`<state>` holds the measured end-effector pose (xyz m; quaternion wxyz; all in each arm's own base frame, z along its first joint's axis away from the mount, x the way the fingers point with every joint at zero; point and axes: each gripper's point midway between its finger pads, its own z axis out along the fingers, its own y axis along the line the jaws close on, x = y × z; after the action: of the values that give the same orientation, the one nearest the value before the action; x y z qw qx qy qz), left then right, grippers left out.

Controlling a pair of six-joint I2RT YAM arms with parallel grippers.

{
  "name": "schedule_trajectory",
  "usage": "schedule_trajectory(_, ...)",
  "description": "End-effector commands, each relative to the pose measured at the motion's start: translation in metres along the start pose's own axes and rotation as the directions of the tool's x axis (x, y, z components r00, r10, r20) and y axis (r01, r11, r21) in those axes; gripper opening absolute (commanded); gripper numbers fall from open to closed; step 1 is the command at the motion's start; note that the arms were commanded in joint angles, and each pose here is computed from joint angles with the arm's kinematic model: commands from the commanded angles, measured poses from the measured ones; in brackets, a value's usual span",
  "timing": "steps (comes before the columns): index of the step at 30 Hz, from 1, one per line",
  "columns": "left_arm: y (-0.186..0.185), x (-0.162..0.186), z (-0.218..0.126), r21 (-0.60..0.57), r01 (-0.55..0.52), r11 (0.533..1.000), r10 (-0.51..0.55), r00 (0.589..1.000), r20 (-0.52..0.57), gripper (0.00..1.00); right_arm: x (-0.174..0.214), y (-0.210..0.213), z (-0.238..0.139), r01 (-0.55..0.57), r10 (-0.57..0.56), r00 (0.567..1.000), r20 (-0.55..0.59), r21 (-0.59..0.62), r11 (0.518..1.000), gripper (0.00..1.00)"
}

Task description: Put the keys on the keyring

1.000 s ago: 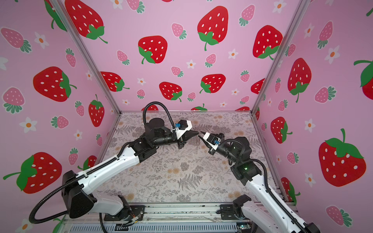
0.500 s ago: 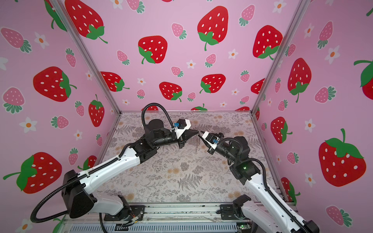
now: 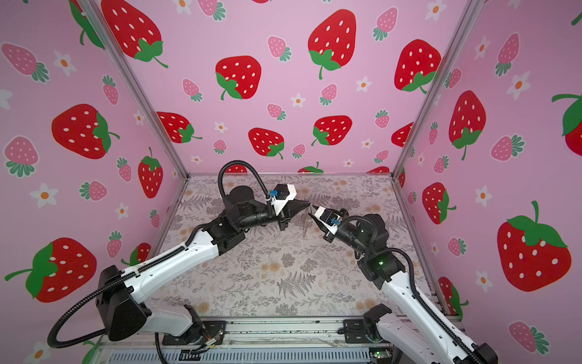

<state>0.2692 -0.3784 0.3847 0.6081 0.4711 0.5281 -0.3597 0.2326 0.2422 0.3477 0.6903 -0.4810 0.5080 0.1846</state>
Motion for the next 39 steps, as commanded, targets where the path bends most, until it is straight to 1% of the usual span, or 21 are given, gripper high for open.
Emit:
schedule_trajectory(1, 0.000, -0.017, 0.001, 0.005, -0.002, 1.000, 0.002, 0.997, 0.071, 0.00, -0.011, 0.003, 0.000, 0.027, -0.027, 0.999, 0.030, -0.014, 1.000, 0.25)
schedule_trajectory(11, -0.001, -0.017, 0.006, 0.007, 0.002, 1.000, -0.003, 0.997, 0.075, 0.00, -0.007, -0.009, 0.003, 0.025, -0.025, 1.000, -0.015, 0.054, 0.998, 0.17)
schedule_trajectory(12, -0.001, -0.017, 0.006, 0.007, 0.002, 1.000, -0.002, 0.997, 0.074, 0.00, -0.006, -0.013, 0.002, 0.021, -0.019, 1.000, -0.022, 0.077, 0.997, 0.17)
schedule_trajectory(14, -0.001, -0.016, 0.007, 0.004, 0.001, 1.000, -0.001, 0.998, 0.070, 0.00, -0.005, -0.021, 0.000, 0.002, 0.002, 1.000, -0.030, 0.127, 0.992, 0.25)
schedule_trajectory(15, -0.001, -0.016, 0.007, 0.003, -0.002, 1.000, 0.001, 0.997, 0.071, 0.00, -0.004, -0.023, 0.000, -0.001, 0.006, 0.999, -0.033, 0.137, 0.991, 0.27)
schedule_trajectory(21, -0.001, -0.020, 0.006, 0.002, -0.010, 1.000, 0.010, 0.997, 0.080, 0.00, 0.002, -0.025, 0.001, -0.021, 0.030, 0.998, -0.053, 0.152, 0.988, 0.28)
schedule_trajectory(24, -0.002, -0.020, 0.006, 0.005, -0.013, 1.000, 0.012, 0.997, 0.076, 0.00, 0.002, -0.026, 0.001, -0.019, 0.028, 0.998, -0.053, 0.158, 0.987, 0.25)
schedule_trajectory(33, 0.000, -0.024, 0.005, -0.014, -0.012, 1.000, 0.014, 0.996, 0.083, 0.00, 0.000, -0.026, -0.001, 0.002, 0.006, 0.999, -0.050, 0.157, 0.988, 0.11)
schedule_trajectory(39, 0.005, -0.027, 0.010, -0.064, 0.002, 0.998, 0.004, 0.995, 0.100, 0.00, -0.003, -0.025, -0.002, 0.032, -0.026, 0.999, -0.042, 0.162, 0.986, 0.08)
